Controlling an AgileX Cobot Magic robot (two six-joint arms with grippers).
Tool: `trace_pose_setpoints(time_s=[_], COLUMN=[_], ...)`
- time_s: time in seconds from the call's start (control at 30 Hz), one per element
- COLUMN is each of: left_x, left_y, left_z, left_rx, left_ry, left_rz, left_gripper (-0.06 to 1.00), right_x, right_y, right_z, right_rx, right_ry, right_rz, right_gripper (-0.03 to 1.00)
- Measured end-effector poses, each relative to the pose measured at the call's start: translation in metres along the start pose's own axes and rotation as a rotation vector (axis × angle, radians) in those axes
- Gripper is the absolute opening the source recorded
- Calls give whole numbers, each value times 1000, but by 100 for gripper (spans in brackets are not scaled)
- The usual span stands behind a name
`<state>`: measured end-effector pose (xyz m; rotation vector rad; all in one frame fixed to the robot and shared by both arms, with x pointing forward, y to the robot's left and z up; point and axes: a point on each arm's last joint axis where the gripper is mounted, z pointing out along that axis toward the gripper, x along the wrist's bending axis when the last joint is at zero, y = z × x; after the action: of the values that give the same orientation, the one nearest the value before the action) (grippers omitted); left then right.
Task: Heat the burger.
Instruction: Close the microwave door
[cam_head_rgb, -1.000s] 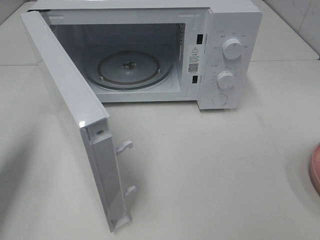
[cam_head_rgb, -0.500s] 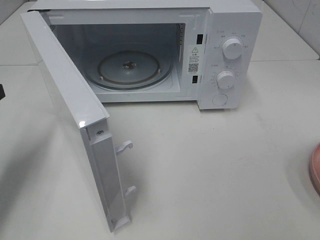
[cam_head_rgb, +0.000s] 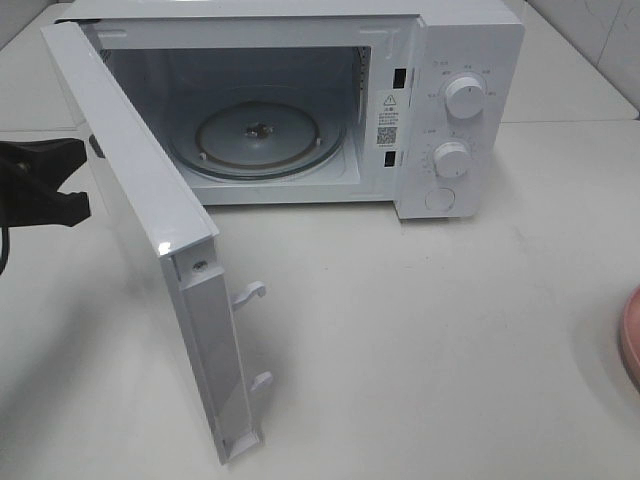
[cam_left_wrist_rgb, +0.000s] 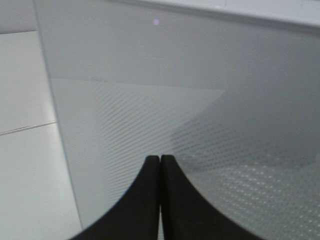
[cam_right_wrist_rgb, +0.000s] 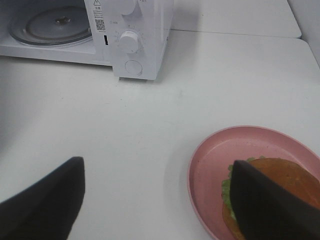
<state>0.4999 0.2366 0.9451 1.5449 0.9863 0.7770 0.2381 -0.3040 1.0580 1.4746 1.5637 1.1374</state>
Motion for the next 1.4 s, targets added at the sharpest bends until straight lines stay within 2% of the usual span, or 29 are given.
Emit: trace_pose_setpoints(time_s=[0.2, 0.53, 0.6, 1.33, 1.4], left_x=[-7, -23, -31, -67, -76], left_y=[0, 4, 5, 16, 19], left_z=[9, 32, 43, 100, 112], left_rx=[3, -13, -22, -40, -43], left_ry=[-20, -94, -120, -170, -183], left_rz=[-6, 13, 12, -12, -12], left_gripper=[0, 0, 0, 0, 0], right_x=[0, 0, 0, 0, 0], right_y=[0, 0, 0, 0, 0], right_z=[0, 0, 0, 0, 0], right_rx=[0, 0, 0, 0, 0], right_ry=[0, 0, 0, 0, 0], right_rz=[0, 0, 0, 0, 0], right_gripper=[76, 76, 76, 76, 76])
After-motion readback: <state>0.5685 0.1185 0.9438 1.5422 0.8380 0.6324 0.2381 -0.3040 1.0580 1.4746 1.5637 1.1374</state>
